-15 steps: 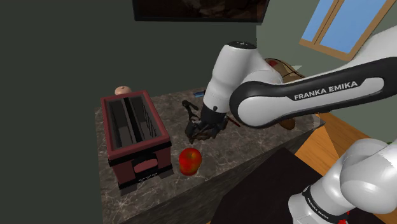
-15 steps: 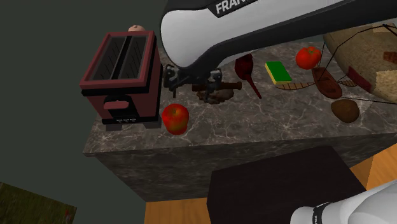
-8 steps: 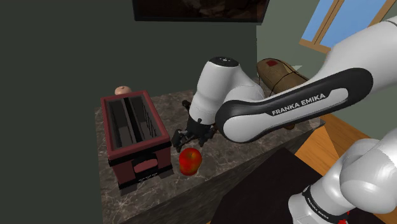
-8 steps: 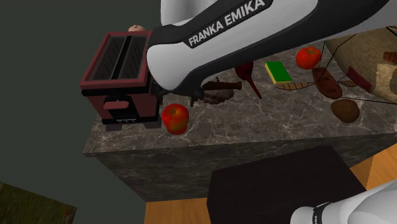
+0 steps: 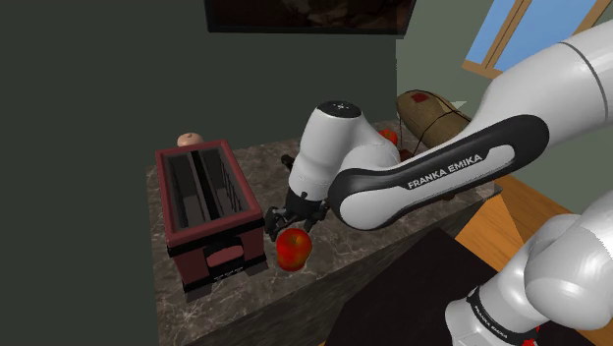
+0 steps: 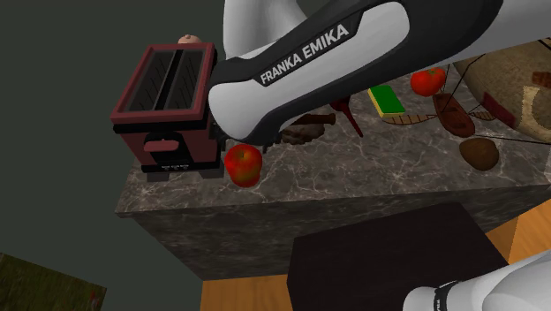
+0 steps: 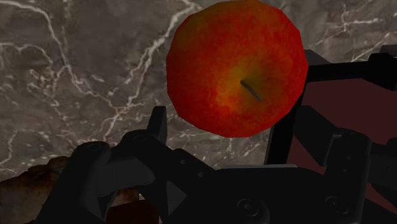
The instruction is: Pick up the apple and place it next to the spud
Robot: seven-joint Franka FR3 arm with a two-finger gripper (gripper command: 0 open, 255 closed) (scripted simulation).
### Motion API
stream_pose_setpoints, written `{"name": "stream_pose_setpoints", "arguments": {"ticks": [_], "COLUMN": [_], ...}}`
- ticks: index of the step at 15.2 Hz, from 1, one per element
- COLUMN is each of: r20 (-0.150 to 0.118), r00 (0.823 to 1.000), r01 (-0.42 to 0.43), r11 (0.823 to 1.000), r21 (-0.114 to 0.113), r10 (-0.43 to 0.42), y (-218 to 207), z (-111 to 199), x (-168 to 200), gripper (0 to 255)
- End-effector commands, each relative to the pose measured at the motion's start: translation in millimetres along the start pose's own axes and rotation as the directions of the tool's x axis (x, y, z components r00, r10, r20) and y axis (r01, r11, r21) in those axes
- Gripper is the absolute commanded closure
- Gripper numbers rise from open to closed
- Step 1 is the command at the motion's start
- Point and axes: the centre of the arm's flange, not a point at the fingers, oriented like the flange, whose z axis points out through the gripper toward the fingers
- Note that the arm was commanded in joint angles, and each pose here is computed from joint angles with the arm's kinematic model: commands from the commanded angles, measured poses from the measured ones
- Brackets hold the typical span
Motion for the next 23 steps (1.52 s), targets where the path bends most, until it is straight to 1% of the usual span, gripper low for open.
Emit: {"name": "stream_pose_setpoints", "arguments": {"ticks": [1, 3, 4, 13, 23], "r20": [0.000, 0.000, 0.000, 0.000, 0.000], "r00": [1.000, 1.000, 1.000, 1.000, 1.000], "r01": [0.000, 0.000, 0.000, 0.000, 0.000], "r11": [1.000, 1.000, 1.000, 1.000, 1.000], "r21": [0.000, 0.000, 0.000, 0.000, 0.000], "r10": [0.000, 0.000, 0.000, 0.000, 0.000], "y": [0.0, 0.0, 0.0, 0.0, -8.4], "z": [0.2, 0.1, 0.1, 0.2, -51.8], "x": [0.1, 0.1, 0.1, 0.1, 4.0], "gripper": [0, 0, 255, 255, 255]}}
